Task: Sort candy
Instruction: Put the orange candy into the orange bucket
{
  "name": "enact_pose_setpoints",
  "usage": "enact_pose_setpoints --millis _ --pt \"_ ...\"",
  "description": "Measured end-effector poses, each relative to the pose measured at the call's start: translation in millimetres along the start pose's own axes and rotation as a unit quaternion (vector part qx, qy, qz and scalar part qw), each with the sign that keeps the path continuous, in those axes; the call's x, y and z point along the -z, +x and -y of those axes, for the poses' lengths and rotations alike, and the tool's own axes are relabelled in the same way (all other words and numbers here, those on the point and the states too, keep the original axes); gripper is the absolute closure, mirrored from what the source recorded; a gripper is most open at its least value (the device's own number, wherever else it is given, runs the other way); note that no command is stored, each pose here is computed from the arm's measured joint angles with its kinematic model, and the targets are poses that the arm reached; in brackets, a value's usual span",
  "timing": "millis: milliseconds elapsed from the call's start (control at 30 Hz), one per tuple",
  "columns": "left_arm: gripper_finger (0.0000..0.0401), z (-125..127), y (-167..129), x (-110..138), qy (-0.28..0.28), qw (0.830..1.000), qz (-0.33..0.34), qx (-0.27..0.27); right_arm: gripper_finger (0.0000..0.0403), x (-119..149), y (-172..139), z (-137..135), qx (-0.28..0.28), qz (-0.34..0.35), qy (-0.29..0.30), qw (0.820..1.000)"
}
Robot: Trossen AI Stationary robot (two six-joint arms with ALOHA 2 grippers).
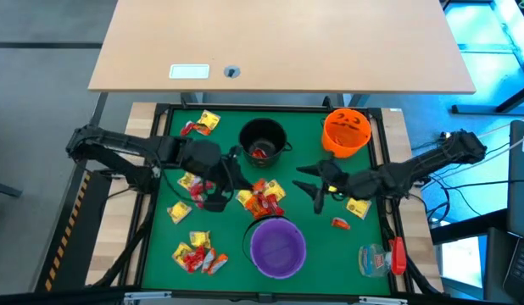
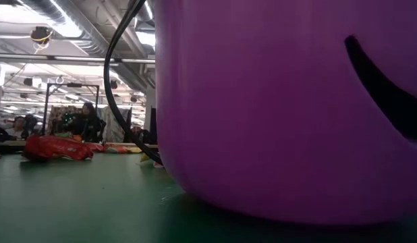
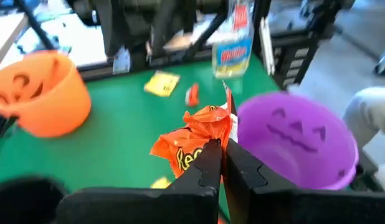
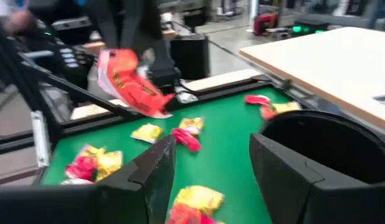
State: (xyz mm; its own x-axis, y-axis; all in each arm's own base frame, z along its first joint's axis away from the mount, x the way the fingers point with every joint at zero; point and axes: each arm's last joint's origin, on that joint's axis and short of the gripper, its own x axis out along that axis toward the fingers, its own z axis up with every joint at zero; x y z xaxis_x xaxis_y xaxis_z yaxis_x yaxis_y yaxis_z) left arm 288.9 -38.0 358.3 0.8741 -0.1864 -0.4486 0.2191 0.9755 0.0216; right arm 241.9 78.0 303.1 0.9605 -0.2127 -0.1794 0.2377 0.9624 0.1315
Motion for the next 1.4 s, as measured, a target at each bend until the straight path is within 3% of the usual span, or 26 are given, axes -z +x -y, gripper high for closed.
enact_pose_setpoints --millis 167,467,867,1033,1400 --pt "0.0401 -14 -1 -6 -0.006 0.999 0.04 0.018 0.016 2 27 6 -0.032 0.013 -0.004 0.999" --pt "0.0401 -26 2 -3 -0.02 0.999 0.033 0.012 0.0068 2 48 3 -0.06 0.07 -0.041 0.995" --pt "0.0401 -34 36 3 -0.038 0.998 0.046 0.034 0.0057 12 61 -3 -0.086 0.074 -0.035 0.993" --pt "0.0401 -35 41 4 -0.043 0.997 0.046 0.035 0.0095 15 61 -3 -0.086 0.058 -0.031 0.994" --pt "0.0401 -35 40 4 -0.044 0.997 0.047 0.032 0.0279 18 61 -3 -0.087 0.045 -0.039 0.994"
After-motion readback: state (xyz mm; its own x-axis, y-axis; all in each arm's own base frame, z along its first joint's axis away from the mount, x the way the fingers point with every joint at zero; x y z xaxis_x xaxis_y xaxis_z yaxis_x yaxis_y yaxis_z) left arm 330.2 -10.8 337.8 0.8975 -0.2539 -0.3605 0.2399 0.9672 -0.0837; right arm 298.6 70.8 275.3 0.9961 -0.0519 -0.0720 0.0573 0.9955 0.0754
